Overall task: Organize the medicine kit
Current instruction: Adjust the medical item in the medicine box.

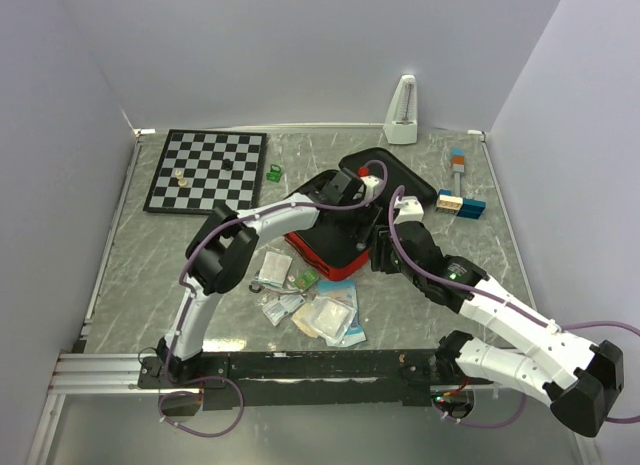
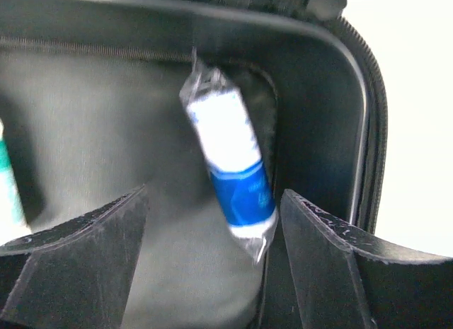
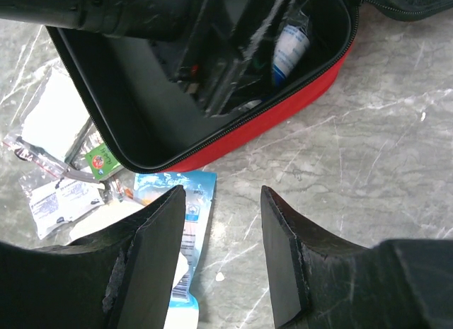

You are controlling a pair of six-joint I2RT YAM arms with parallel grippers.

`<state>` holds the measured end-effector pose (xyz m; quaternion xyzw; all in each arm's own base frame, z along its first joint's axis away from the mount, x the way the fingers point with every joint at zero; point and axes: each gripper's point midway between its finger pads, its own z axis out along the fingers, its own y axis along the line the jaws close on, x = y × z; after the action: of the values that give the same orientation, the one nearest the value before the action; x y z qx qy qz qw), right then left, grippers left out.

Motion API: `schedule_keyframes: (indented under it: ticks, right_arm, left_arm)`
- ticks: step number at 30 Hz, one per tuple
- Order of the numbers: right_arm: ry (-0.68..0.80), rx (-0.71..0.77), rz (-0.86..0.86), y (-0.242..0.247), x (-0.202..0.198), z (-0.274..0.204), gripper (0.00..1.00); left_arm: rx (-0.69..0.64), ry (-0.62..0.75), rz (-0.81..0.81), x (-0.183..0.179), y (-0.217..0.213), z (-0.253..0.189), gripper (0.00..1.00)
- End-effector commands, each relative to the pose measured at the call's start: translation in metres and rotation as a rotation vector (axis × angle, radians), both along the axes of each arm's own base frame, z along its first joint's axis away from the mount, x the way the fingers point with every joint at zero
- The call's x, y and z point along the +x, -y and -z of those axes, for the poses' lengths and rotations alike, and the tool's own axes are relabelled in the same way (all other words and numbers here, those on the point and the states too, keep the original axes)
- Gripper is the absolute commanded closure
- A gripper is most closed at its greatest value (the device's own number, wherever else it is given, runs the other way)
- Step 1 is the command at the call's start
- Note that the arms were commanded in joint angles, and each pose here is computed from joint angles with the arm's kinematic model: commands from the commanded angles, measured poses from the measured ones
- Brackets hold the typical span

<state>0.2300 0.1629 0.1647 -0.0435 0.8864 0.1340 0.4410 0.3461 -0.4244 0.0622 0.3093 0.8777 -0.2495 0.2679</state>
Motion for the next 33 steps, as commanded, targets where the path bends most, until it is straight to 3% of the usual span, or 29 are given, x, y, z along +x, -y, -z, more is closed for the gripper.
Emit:
schedule_keyframes:
  ticks: [1,4,7,12,15,20,24,31,33]
  right_arm:
    - [0.057,0.039,0.013,-0.004,0.009,-0.021,0.46]
    - [0.056,0.044,0.012,-0.003,0.008,-0.020,0.46]
    - [0.059,0.051,0.012,-0.002,0.005,-0.021,0.46]
    - [0.077,0.055,0.013,0.003,0.002,-0.025,0.46]
    - [0.079,0.059,0.012,0.004,0.001,-0.025,0.46]
    - [0.079,0.062,0.008,0.003,0.001,-0.024,0.46]
    - [0.079,0.063,0.005,0.002,0.001,-0.023,0.46]
    - [0.080,0.061,0.005,0.003,0.001,-0.022,0.46]
    - [0.079,0.062,0.003,0.002,0.000,-0.022,0.46]
  left_arm:
    - [-0.082,0.021,0.021,0.004,0.023,-0.010,0.20]
    - [-0.086,0.039,0.015,0.004,0.028,-0.011,0.19]
    - [-0.009,0.063,-0.032,0.015,0.025,0.002,0.24]
    - [0.082,0.093,-0.108,0.029,0.011,0.020,0.50]
    - [0.106,0.120,-0.146,0.034,0.003,0.020,0.57]
    - [0.100,0.230,-0.180,0.044,-0.008,-0.012,0.57]
    - [0.168,0.310,-0.179,0.058,-0.019,-0.026,0.55]
    - [0.219,0.354,-0.217,0.070,-0.038,-0.028,0.52]
    - [0.201,0.357,-0.237,0.076,-0.043,-0.036,0.47]
